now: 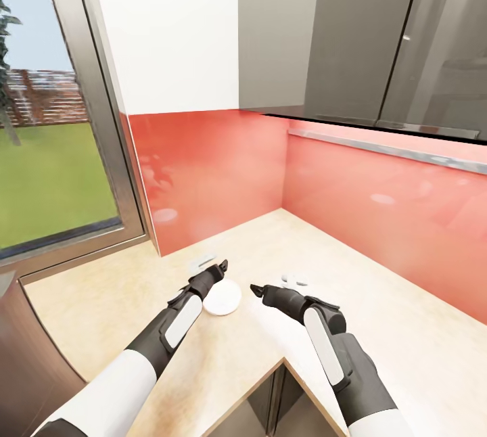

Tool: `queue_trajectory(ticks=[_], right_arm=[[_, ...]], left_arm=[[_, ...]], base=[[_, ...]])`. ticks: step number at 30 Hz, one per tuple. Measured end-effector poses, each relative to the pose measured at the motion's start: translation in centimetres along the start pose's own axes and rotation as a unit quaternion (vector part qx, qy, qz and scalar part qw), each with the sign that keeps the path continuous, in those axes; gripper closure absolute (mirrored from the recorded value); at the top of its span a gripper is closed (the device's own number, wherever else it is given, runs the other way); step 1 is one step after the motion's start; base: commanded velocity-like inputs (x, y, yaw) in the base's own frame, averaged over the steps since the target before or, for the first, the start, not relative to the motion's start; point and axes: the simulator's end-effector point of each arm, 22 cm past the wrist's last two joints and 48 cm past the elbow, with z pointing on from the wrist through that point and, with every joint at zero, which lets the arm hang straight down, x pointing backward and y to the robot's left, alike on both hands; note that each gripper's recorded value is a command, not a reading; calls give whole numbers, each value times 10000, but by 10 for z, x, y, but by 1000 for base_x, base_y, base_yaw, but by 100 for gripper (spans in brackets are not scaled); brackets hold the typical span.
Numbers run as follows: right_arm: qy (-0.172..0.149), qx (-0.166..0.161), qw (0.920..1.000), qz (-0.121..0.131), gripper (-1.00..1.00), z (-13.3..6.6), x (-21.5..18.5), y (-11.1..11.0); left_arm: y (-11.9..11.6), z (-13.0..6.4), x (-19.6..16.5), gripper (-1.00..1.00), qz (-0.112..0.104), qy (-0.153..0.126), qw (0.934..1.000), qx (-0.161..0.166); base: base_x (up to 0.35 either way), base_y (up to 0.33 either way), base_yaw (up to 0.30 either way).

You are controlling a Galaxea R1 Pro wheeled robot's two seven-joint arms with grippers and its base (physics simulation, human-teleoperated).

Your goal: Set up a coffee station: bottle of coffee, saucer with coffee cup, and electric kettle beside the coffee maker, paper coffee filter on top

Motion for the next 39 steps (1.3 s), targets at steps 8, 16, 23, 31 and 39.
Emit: queue_trajectory(ticks=[8, 16, 23, 31, 39], right_arm=[[-1, 7, 10000, 3, -100, 0, 0, -1], [-2, 7, 10000, 4, -100, 0, 0, -1], [-3, 7, 10000, 4, -100, 0, 0, -1], [-2, 7, 10000, 5, -100, 0, 0, -1], [-2, 5, 10000, 5, -100, 0, 0, -1]], left_arm=[[1, 0, 0, -100, 0, -1, 10000, -4], [0, 0, 0, -100, -1, -2, 10000, -3], [1, 0, 0, -100, -2, 3, 10000, -3], [1, 0, 0, -100, -1, -4, 10000, -4], [1, 0, -1, -100, -3, -10, 10000, -5]], base=[[72, 0, 0], [5, 0, 0], [40, 0, 0], [62, 0, 0], [4, 0, 0]])
